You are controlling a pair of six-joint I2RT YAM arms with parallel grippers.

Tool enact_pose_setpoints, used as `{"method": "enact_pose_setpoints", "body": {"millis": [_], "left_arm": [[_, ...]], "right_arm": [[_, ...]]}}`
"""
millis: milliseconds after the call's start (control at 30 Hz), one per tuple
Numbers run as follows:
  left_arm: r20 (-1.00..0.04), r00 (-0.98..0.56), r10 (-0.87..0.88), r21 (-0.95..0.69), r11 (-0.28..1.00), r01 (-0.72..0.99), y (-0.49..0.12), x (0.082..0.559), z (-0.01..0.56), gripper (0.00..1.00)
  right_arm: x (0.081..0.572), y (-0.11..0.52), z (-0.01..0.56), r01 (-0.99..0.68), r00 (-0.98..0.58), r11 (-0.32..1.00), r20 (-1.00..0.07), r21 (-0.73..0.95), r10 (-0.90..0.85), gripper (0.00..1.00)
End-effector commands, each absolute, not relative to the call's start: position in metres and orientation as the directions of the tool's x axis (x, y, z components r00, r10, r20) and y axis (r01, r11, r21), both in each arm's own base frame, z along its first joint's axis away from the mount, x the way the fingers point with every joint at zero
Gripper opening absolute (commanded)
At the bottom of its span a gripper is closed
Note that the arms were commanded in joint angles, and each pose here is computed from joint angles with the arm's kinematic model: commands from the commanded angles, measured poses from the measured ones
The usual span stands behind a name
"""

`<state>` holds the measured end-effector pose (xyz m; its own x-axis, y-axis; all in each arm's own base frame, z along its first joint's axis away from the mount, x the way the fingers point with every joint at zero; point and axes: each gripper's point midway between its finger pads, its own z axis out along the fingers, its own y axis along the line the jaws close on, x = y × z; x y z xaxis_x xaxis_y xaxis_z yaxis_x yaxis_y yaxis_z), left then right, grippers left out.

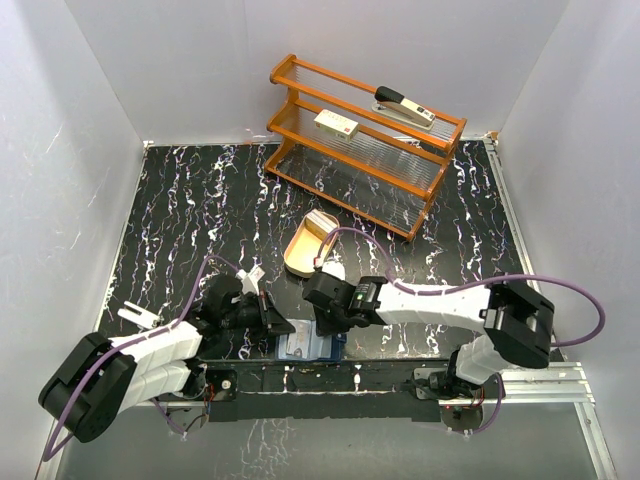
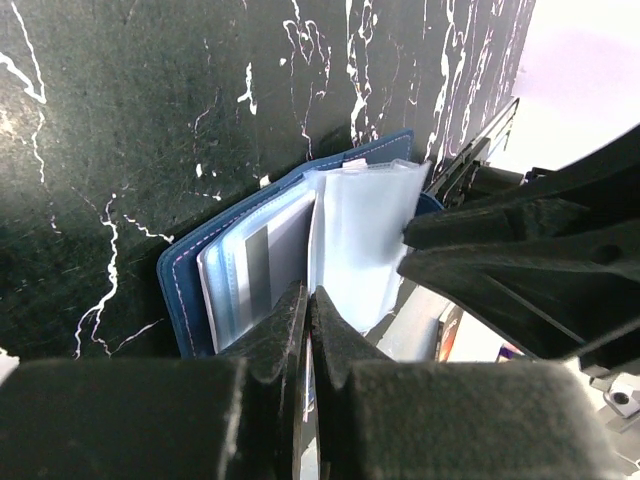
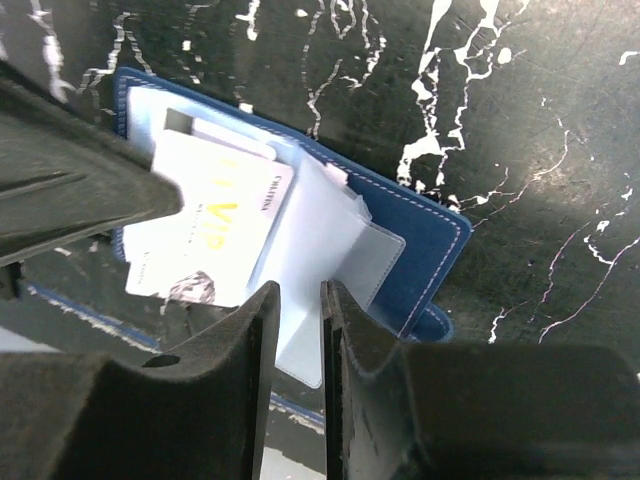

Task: Put the credit cards into the card holder
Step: Insert the credit card into the card holder.

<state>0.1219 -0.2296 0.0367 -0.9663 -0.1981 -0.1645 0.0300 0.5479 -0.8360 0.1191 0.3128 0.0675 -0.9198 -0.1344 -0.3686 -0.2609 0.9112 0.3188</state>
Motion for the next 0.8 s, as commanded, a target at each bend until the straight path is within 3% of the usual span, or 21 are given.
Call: {"method": "enact_pose_setpoints", "body": {"millis": [0, 233, 767], "left_arm": [[-0.169, -0.965, -0.2, -0.857, 0.514, 0.044, -0.232, 0.12, 0.043, 0.0], [-0.17, -0.965, -0.201, -0.874, 0.484, 0.053, -0.235, 0.119, 0.048, 0.0], [-0.176, -0.962, -0.208, -0.877, 0.477, 0.058, -0.236, 0.122, 0.049, 0.0]], "right_arm": [[0.127, 0.319, 0.062, -0.238, -0.916, 0.922, -0.386, 0.306, -0.108, 0.2], [0.123, 0.3, 0.035, -0.229, -0.921, 0.947, -0.365, 0.227, -0.135, 0.18], [0.12, 0.291, 0.022, -0.226, -0.92, 0.948, -0.368, 0.226, -0.131, 0.14]]}}
